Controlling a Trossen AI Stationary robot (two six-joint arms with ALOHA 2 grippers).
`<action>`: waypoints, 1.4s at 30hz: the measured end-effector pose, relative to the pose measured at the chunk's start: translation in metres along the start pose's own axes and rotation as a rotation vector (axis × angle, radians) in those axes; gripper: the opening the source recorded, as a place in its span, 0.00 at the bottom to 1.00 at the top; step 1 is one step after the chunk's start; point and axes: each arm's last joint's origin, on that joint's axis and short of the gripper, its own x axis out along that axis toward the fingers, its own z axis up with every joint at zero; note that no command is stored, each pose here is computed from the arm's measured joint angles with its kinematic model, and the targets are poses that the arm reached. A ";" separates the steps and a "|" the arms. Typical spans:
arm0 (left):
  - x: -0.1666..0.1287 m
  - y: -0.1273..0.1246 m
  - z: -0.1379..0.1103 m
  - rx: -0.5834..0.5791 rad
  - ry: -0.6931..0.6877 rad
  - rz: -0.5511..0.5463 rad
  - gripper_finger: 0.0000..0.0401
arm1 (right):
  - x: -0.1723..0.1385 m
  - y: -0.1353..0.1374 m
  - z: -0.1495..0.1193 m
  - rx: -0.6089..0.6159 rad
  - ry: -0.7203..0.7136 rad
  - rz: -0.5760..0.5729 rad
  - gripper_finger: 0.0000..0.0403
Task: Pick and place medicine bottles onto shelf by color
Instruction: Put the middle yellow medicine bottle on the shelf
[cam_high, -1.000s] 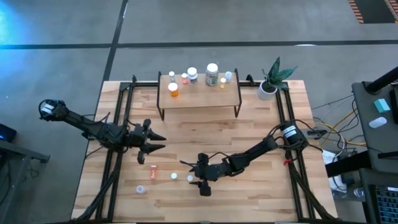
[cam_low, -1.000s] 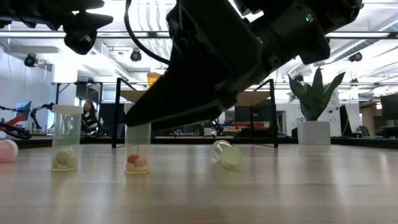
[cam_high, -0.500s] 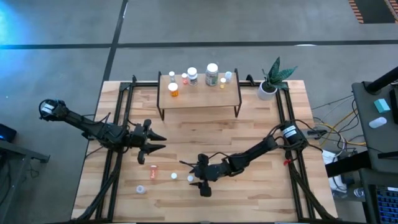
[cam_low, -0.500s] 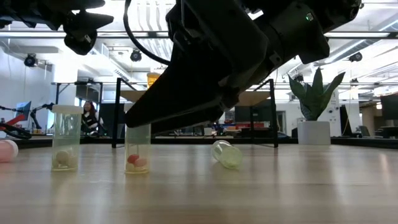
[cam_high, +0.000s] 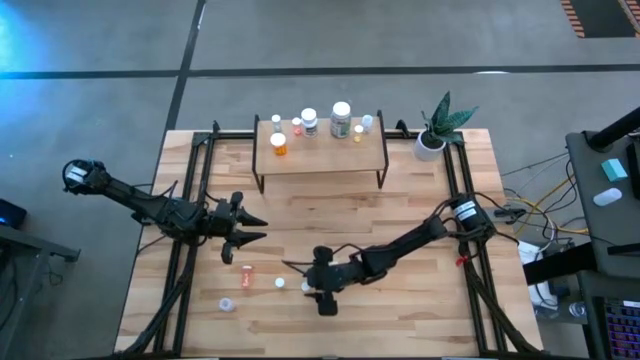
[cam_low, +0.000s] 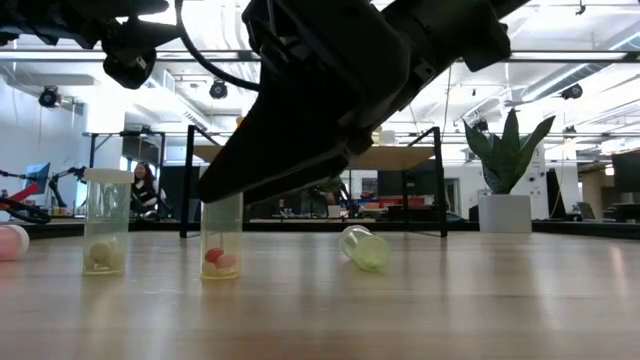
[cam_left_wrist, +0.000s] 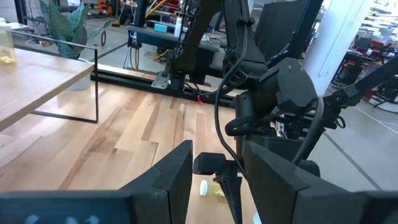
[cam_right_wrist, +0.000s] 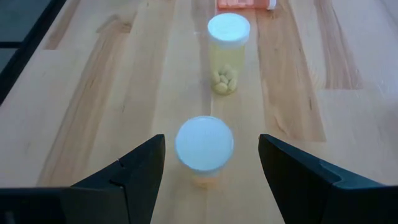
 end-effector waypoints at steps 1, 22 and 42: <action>0.000 0.000 0.000 0.000 0.001 0.001 0.32 | 0.000 -0.001 0.000 0.001 0.001 -0.002 0.62; 0.001 0.000 -0.001 0.007 0.006 0.002 0.32 | 0.000 -0.003 0.000 -0.014 0.004 -0.008 0.34; 0.001 0.000 -0.001 0.008 0.007 0.002 0.32 | -0.011 -0.003 0.013 -0.031 -0.038 -0.002 0.27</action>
